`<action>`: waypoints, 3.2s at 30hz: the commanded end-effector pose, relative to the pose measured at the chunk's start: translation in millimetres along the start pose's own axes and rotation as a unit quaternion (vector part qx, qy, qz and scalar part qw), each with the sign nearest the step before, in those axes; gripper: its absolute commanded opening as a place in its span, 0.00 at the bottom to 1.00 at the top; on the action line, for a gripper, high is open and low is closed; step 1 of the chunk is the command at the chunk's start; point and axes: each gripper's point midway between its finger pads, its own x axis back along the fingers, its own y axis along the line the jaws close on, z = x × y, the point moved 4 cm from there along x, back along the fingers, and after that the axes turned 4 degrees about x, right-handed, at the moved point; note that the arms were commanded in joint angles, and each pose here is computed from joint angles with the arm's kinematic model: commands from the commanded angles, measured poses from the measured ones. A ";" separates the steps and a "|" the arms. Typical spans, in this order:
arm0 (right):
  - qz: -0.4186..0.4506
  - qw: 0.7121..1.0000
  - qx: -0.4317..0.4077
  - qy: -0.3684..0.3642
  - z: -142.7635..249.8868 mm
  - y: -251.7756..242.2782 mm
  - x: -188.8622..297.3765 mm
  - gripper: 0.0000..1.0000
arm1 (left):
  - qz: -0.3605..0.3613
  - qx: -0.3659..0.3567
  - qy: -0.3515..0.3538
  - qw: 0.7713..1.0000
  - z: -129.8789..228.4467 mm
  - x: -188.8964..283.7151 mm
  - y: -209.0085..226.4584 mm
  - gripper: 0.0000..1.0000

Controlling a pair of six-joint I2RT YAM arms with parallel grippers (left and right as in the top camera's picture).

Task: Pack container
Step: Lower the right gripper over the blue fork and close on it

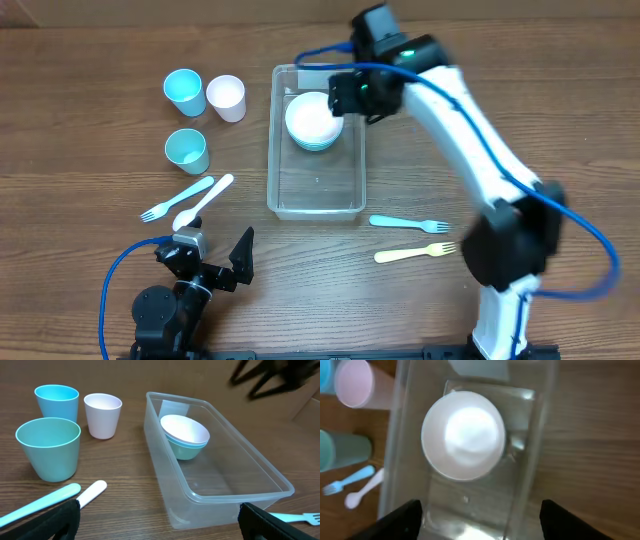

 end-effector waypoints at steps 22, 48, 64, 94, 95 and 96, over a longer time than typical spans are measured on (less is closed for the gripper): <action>0.128 0.935 -0.330 0.009 59.8 -58.1 77.3 1.00 | 0.005 0.006 -0.002 1.000 0.1 0.1 -0.8 1.00; 0.145 0.823 -0.543 0.087 199.3 -87.4 -44.4 0.88 | 0.005 0.006 -0.002 1.000 0.1 0.1 -0.8 1.00; 0.130 0.788 -0.594 0.098 213.8 -81.1 -58.7 0.81 | 0.005 0.006 -0.002 1.000 0.1 0.1 -0.8 1.00; 0.148 0.759 -0.631 0.063 210.6 -113.6 -60.5 0.73 | 0.004 0.006 -0.002 1.000 0.1 0.1 -0.7 1.00; 0.143 0.762 -0.629 0.059 208.1 -112.4 -61.5 0.71 | 0.005 0.006 -0.002 1.000 0.1 0.1 -0.8 1.00; 0.142 0.763 -0.628 0.055 206.9 -112.5 -61.9 0.70 | 0.005 0.006 -0.002 1.000 0.1 0.1 -0.8 1.00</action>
